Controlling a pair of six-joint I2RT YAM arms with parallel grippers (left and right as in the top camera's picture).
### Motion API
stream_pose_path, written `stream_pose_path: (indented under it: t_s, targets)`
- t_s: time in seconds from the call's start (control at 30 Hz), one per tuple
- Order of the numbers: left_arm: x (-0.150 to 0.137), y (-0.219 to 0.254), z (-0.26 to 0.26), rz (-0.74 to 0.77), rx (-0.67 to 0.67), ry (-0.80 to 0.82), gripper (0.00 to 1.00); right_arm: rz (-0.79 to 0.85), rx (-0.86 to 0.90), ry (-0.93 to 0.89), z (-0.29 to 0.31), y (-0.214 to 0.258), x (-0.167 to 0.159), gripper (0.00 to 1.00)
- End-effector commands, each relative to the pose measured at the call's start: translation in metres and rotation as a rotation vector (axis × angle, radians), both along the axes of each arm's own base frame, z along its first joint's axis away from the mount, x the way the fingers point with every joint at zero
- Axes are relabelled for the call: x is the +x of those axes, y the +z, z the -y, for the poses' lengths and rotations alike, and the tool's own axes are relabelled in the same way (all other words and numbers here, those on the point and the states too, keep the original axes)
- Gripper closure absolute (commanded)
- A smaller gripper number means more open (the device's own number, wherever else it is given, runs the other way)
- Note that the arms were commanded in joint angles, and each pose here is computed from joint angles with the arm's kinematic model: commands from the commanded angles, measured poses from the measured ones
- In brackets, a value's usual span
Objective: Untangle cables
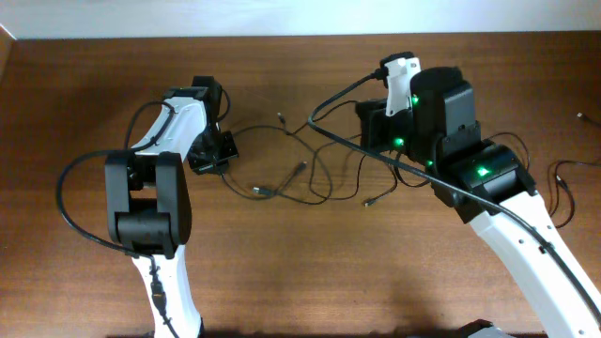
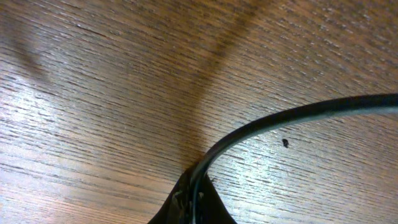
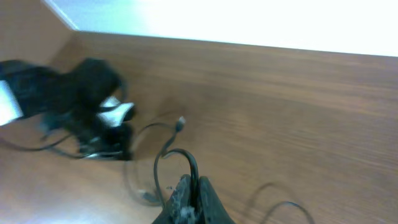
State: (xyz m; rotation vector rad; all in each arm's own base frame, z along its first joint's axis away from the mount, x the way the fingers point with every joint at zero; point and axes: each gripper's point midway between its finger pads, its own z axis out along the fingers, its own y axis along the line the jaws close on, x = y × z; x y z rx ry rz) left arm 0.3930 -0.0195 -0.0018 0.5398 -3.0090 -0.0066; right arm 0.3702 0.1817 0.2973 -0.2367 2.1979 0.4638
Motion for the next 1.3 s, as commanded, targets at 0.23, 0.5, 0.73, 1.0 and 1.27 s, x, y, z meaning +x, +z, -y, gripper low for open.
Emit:
stream_pose_path:
  t_s: [0.23, 0.5, 0.73, 1.0, 1.27]
  targets:
    - [-0.014, -0.030, -0.036, -0.075, 0.197, 0.067, 0.95, 0.033, -0.380, -0.446, 0.104, -0.003, 0.004, 0.96]
    - [-0.012, -0.030, -0.037, -0.066, 0.208, 0.077, 0.94, 0.027, -0.069, 0.297, -0.021, 0.011, -0.030, 0.96]
    - [-0.009, -0.033, -0.037, -0.051, 0.207, 0.082, 0.92, 0.097, 0.027, 0.499, -0.042, 0.049, -0.065, 0.96]
    - [-0.016, -0.045, -0.037, -0.050, 0.208, 0.089, 0.89, 0.366, 0.065, 0.480, -0.021, 0.147, -0.105, 0.96]
    - [-0.012, -0.046, -0.037, -0.035, 0.206, 0.090, 0.89, 0.319, 0.062, 0.401, -0.012, 0.142, -0.101, 0.96]
